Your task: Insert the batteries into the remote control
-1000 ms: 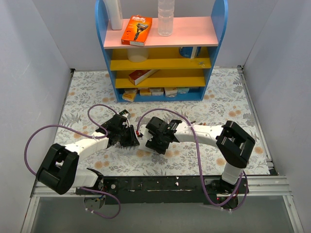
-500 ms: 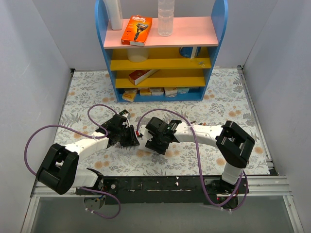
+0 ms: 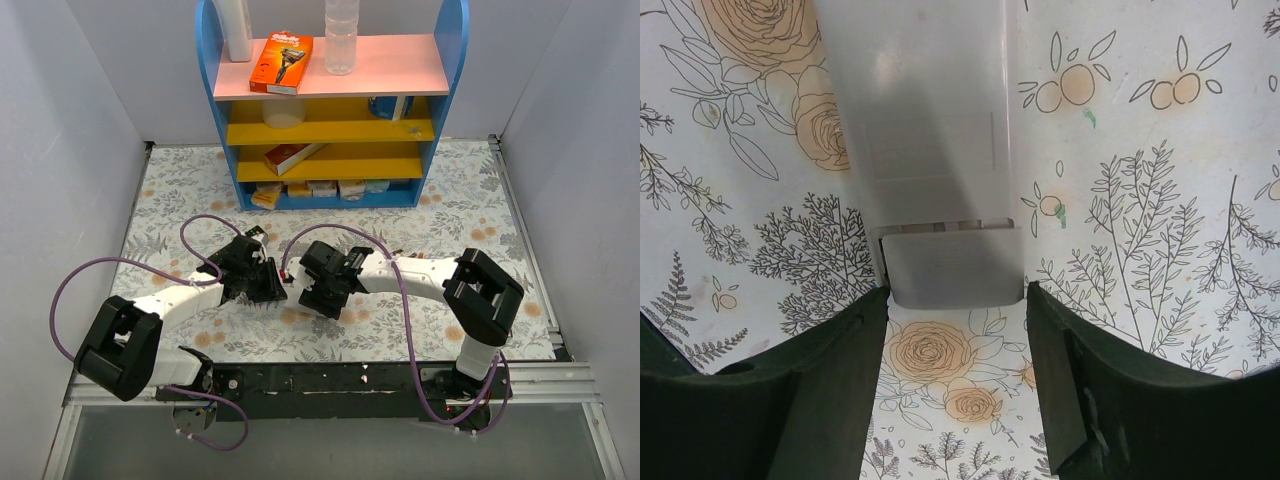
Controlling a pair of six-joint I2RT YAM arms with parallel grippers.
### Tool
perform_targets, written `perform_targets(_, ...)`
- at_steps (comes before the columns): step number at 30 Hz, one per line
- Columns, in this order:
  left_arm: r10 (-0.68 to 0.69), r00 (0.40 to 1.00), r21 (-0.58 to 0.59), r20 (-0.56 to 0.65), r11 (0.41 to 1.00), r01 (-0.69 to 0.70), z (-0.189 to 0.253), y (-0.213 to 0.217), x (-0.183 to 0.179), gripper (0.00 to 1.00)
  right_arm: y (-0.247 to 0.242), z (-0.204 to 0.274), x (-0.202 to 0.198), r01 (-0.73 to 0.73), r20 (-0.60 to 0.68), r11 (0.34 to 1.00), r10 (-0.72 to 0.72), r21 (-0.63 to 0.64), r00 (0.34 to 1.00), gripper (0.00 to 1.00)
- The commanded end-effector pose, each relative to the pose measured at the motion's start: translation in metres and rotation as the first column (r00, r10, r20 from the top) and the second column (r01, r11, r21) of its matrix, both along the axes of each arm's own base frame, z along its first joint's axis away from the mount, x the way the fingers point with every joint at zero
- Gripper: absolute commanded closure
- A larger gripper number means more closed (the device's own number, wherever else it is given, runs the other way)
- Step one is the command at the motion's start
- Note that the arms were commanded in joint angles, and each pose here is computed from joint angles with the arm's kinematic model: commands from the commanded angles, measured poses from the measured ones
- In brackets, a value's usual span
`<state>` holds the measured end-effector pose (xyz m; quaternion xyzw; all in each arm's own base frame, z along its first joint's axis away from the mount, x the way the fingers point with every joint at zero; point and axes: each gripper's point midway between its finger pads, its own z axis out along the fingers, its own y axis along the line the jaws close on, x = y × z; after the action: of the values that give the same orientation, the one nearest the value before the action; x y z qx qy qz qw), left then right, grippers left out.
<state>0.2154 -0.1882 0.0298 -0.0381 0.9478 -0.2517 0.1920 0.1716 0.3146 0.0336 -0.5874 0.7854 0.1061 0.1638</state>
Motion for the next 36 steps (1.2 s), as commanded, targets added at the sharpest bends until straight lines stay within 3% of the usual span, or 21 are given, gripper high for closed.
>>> perform_targets(1,-0.006,0.999,0.020,-0.035,1.000,0.007,-0.006,0.005,-0.011,0.76,0.001,-0.001,0.001,0.010,0.000,1.000,-0.010,-0.010,1.000,0.35)
perform_targets(21,-0.003,0.999,0.016,-0.035,1.000,0.004,-0.005,0.004,-0.012,0.76,0.022,0.051,0.010,0.037,0.043,0.992,-0.042,0.124,0.998,0.23)
perform_targets(25,-0.001,0.999,0.016,-0.038,1.000,0.001,-0.006,0.005,-0.013,0.76,0.030,0.065,0.003,0.069,-0.005,0.980,-0.070,0.189,0.998,0.24)
perform_targets(30,0.001,0.999,0.010,-0.033,1.000,0.000,-0.004,0.004,-0.012,0.76,0.028,0.078,0.007,0.234,-0.051,0.940,-0.229,0.248,0.972,0.24)
perform_targets(36,0.005,0.999,0.005,-0.037,1.000,-0.005,-0.004,0.004,-0.013,0.76,-0.004,0.062,0.013,0.588,-0.144,0.782,-0.570,0.208,0.809,0.33)
